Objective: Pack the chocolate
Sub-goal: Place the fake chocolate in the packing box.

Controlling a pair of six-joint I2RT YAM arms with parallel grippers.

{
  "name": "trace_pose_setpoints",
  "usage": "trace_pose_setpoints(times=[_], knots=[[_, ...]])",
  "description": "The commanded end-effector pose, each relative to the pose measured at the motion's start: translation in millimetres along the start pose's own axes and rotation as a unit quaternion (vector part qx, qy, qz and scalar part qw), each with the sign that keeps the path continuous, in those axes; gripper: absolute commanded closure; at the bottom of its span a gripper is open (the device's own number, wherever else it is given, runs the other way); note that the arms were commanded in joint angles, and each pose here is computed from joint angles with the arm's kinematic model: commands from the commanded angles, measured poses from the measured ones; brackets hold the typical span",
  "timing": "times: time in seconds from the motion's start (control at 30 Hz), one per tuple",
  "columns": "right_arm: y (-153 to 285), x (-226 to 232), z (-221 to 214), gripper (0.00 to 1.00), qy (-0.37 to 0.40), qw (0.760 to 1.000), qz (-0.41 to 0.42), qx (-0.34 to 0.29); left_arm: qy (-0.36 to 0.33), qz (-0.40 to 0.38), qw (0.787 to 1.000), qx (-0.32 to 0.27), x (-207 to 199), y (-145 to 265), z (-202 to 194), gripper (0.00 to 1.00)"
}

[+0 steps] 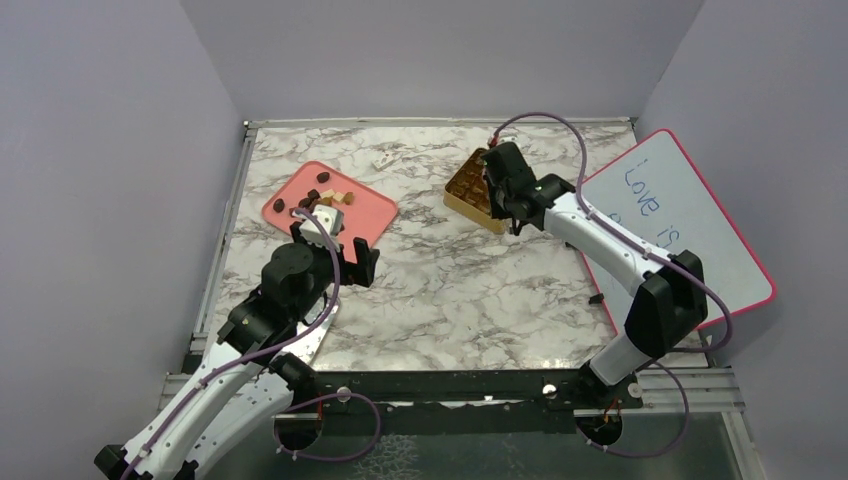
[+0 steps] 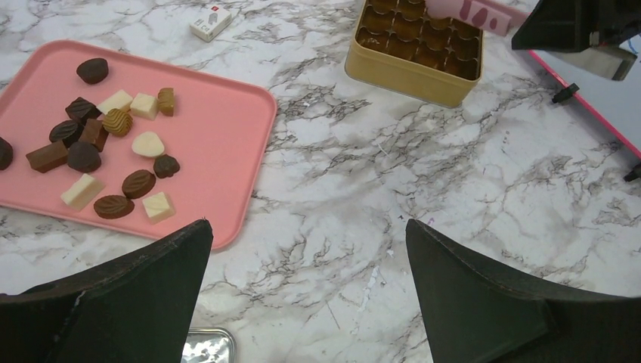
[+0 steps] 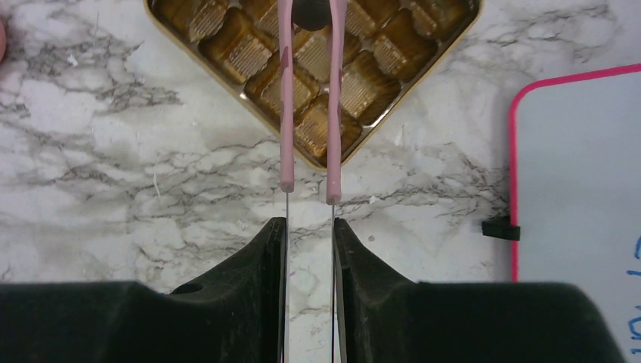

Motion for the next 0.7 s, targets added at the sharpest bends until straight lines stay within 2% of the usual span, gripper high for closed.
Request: trace_pose_setpoints(times=[0.0, 0.43, 0.67], knots=[[2, -18, 30, 0.7, -0.019, 0.998, -0.052, -0.028, -0.002, -0.014, 1.0, -0.003, -3, -2, 1, 0.01], [-33, -52, 39, 0.7, -0.069, 0.996, -0.054, -0.019, -0.001, -0.028, 1.0, -0.002, -6, -3, 0, 0.01], [-52, -60, 25, 0.7, -0.064, 0.993, -0.095, 0.003, -0.001, -0.028, 1.0, 0.0, -6, -5, 0, 0.01]])
Point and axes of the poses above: each gripper's point midway between its finger pads, its own y axis back along the fingers, its own x axis along the line the jaws close on, z = x × y, the point moved 8 cm from there along y, back along the fingers, and after that the axes turned 10 degrees about -y, right-handed, at the moved point
